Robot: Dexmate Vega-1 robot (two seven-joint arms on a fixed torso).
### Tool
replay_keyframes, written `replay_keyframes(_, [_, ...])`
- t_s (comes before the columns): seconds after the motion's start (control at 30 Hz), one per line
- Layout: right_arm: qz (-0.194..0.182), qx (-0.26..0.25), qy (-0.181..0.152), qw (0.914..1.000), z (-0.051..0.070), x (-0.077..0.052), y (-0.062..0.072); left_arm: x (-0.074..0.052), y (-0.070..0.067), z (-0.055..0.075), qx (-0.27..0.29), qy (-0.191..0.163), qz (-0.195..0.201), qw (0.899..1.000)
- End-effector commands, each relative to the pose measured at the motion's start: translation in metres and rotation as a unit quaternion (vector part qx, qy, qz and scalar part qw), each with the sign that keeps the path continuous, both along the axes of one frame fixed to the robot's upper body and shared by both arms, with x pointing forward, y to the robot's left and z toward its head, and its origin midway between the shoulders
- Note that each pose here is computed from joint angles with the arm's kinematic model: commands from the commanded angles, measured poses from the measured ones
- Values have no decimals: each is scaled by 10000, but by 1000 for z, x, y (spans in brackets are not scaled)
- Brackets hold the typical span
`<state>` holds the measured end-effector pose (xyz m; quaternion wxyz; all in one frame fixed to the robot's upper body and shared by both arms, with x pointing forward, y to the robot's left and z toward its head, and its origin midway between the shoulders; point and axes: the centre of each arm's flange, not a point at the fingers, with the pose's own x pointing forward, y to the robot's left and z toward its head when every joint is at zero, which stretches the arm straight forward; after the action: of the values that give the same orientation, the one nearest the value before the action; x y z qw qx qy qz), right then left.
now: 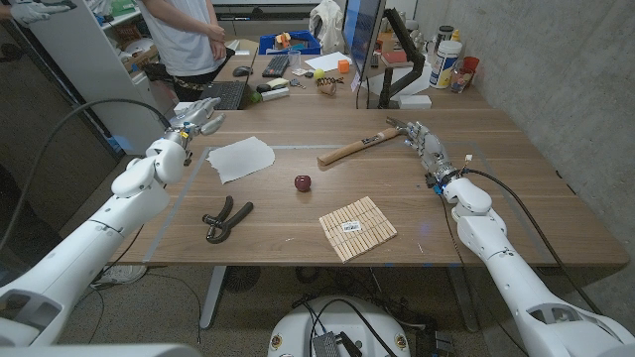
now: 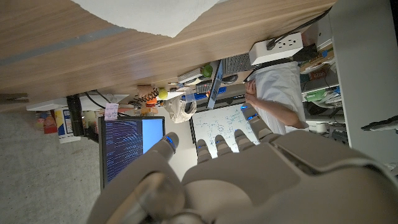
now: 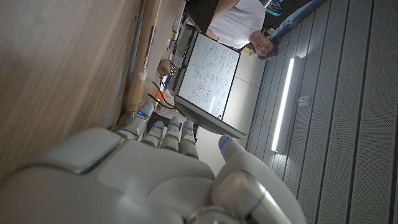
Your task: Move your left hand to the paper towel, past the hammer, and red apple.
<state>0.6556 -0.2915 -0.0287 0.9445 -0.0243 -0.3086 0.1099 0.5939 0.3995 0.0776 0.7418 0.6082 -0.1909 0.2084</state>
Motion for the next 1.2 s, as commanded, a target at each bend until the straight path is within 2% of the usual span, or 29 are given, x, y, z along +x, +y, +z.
replay_keyframes(0.03, [-16, -26, 0, 10000, -2, 0, -3, 7, -3, 1, 61, 179, 70, 9998])
replay_keyframes(0.6, [-31, -47, -19, 10000, -3, -2, -5, 18, -10, 1, 157, 593, 123, 9980])
replay_keyframes(1.2, [-69, -86, -32, 9999, -4, -5, -10, 26, -15, -1, 255, 785, 208, 9964])
